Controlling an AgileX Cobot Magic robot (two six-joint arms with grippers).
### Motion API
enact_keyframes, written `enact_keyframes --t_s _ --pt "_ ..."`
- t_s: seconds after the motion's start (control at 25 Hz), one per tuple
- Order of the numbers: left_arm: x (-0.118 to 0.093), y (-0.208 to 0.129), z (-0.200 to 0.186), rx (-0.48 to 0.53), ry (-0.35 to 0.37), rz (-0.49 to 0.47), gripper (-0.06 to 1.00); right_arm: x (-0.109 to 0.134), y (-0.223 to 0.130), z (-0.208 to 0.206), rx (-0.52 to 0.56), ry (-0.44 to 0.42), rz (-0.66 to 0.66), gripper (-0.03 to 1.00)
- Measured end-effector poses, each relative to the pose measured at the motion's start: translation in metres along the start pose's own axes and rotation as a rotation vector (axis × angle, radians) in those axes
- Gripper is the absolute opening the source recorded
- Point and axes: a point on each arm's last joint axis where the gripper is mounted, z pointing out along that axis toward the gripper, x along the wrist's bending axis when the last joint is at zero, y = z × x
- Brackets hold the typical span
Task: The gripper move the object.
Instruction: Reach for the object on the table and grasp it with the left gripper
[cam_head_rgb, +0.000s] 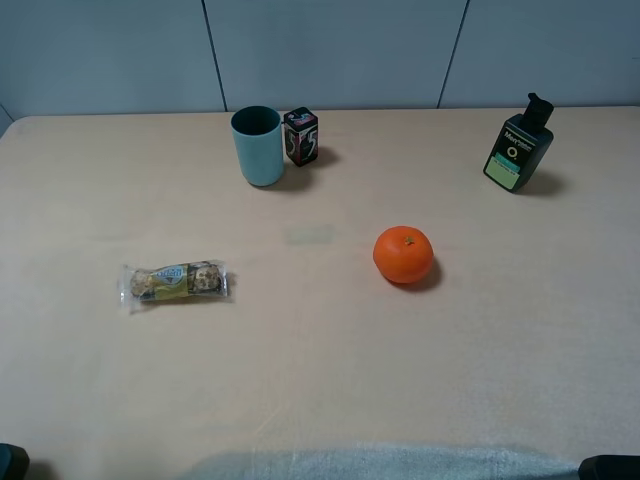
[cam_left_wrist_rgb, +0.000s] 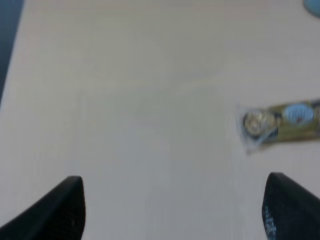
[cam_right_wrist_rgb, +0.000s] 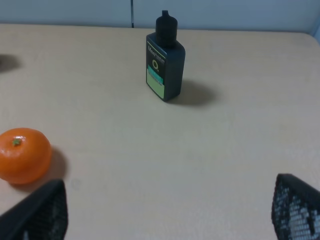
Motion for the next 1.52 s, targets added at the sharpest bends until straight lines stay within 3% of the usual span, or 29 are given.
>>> enact_keyframes --t_s 0.28,0.6,0.88,1.12,1.28,1.52 --pt "-0.001 0.055 0.037 0.240 -0.004 0.010 0.72 0.000 0.000 0.000 0.000 0.000 0.000 0.62" --pt "-0.003 0.109 0.087 0.391 -0.005 0.018 0.72 0.000 0.000 0.000 0.000 0.000 0.000 0.62" --pt "-0.006 0.114 0.143 0.564 -0.010 0.036 0.72 0.000 0.000 0.000 0.000 0.000 0.000 0.62" --pt "-0.008 0.106 0.185 0.645 -0.028 0.083 0.72 0.000 0.000 0.000 0.000 0.000 0.000 0.62" --pt "-0.016 0.099 0.203 0.700 -0.070 0.186 0.72 0.000 0.000 0.000 0.000 0.000 0.000 0.62" --pt "-0.043 0.093 0.216 0.704 -0.215 0.502 0.72 0.000 0.000 0.000 0.000 0.000 0.000 0.62"
